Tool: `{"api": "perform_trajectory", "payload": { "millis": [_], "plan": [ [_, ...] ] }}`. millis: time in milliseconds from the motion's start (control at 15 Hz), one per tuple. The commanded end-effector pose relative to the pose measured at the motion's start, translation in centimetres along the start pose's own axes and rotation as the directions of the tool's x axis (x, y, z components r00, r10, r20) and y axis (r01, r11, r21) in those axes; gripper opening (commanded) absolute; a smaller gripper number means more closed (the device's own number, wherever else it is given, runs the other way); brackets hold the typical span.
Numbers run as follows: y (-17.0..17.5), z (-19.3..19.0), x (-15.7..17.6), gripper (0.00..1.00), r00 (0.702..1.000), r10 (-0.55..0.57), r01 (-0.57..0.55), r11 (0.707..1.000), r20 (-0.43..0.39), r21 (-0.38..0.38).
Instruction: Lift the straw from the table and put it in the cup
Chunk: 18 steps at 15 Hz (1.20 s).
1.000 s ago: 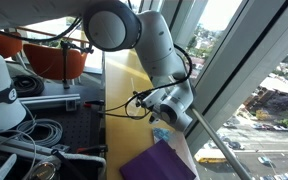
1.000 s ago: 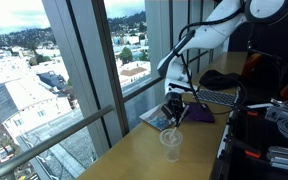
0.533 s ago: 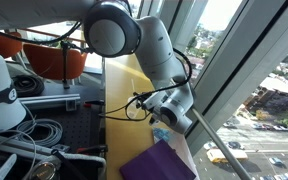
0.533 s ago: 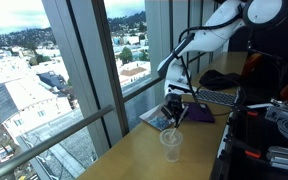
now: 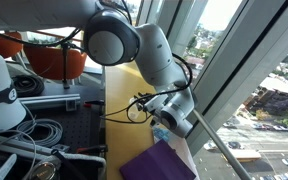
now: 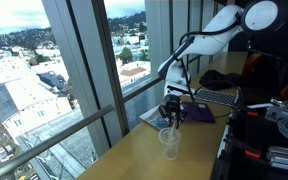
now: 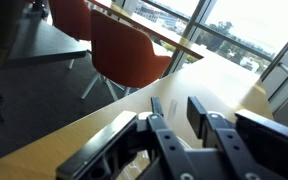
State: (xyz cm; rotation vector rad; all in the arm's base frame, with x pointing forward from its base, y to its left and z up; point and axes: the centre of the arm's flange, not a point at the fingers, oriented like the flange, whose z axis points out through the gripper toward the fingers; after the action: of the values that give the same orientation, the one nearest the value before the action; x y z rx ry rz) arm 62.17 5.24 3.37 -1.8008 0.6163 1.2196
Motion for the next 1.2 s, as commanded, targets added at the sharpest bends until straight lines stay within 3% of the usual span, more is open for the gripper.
{"api": "perform_trajectory", "payload": {
  "millis": [0,200,333,667,933,1133],
  "plan": [
    [-1.6,0.1,0.0,0.64,0.999,-0.006,0.005,0.999,0.045,0.040],
    [-3.1,1.0,-2.4,0.86,0.999,-0.023,0.023,0.999,0.027,0.022],
    [-4.3,2.1,-4.6,0.99,1.000,-0.020,0.020,0.999,-0.007,-0.045],
    [-8.4,4.7,-10.8,1.00,0.992,0.060,-0.088,0.958,-0.108,-0.274],
    [-10.1,5.9,-16.8,1.00,0.976,-0.086,-0.011,0.898,-0.201,-0.440],
    [-10.7,6.5,-20.9,1.00,0.946,-0.215,0.056,0.844,-0.241,-0.534]
  ]
}}
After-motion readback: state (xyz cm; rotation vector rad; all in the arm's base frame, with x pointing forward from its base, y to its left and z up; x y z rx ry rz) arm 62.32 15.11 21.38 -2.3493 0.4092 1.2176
